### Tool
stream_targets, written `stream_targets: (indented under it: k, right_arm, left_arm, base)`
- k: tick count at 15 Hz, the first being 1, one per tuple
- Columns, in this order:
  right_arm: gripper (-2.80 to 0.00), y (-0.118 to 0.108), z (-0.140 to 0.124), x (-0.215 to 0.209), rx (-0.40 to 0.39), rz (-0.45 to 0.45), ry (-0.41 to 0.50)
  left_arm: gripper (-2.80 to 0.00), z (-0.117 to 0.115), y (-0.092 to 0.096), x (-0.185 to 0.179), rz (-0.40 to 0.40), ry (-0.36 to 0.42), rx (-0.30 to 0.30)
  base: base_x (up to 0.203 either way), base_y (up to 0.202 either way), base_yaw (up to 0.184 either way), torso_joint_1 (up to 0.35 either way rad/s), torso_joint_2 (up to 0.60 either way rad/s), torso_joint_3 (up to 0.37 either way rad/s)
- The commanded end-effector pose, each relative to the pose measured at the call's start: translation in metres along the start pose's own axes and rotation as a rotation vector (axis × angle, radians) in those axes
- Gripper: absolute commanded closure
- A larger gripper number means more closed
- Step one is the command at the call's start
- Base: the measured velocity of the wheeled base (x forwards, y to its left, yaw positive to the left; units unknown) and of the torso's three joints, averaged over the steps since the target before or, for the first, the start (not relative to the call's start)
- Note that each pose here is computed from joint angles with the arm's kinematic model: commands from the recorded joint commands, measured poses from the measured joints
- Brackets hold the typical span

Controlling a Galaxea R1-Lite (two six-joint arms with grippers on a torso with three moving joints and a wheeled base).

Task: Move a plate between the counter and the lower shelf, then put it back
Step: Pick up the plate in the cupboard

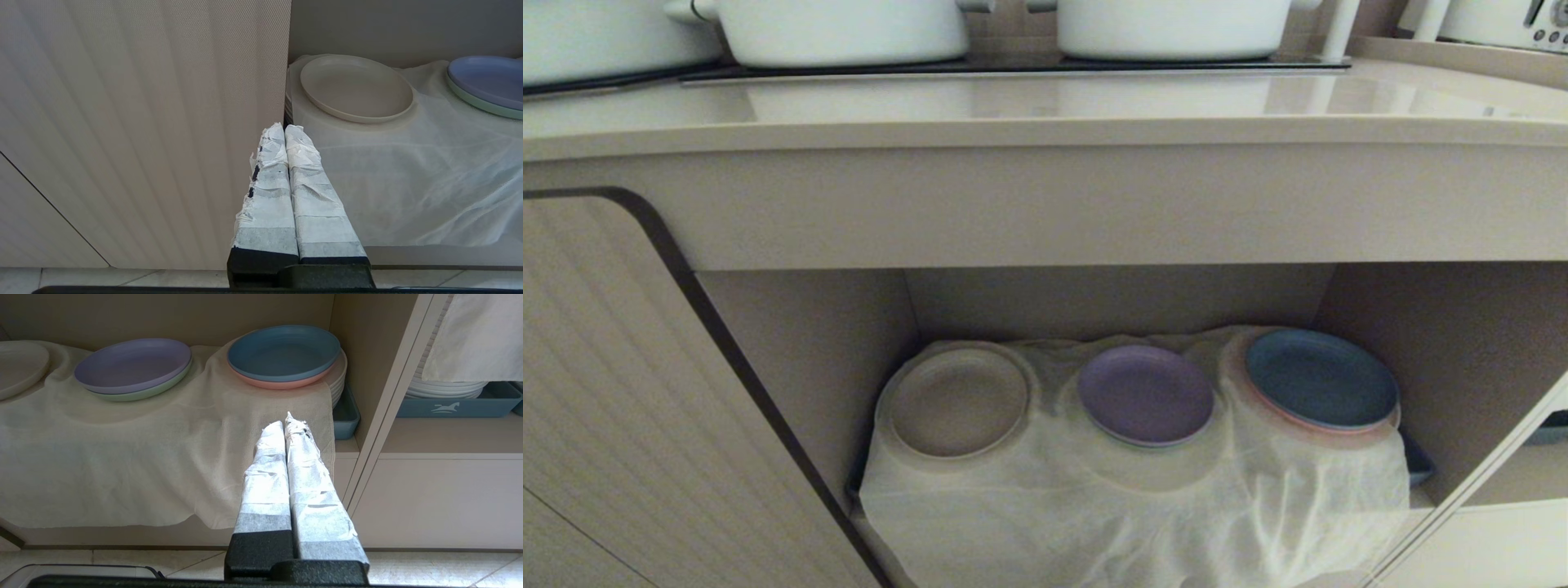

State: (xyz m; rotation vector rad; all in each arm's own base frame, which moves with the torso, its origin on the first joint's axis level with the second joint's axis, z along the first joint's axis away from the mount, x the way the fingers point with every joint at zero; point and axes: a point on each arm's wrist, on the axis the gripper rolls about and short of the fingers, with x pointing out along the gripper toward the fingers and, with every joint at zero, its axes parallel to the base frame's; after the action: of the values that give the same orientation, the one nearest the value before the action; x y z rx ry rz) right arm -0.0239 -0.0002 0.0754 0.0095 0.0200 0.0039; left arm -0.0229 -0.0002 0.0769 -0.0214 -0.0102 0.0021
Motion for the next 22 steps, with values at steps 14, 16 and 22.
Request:
stream_targets:
  k: [14,16,22]
  right_arm:
    - [0.0,0.0,0.0,0.0001,0.0,0.001,0.001]
    - [0.0,0.0,0.0,0.0001,0.0,0.001,0.001]
    - [0.0,0.0,0.0,0.0001,0.001,0.001,0.001]
  left_arm:
    - [0.0,0.0,0.0,0.0,0.001,-0.001,-0.003]
    - [0.0,-0.0004,0.0,0.0001,0.001,0.001,-0.003]
    - [0.0,0.0,0.0,0.0,0.001,-0.001,-0.002]
  base:
    - [0.0,0.0,0.0,0.0,0.0,0.0]
    - [0.0,0.0,0.0,0.0,0.0,0.0]
    - [0.0,0.0,0.0,0.0,0.0,0.0]
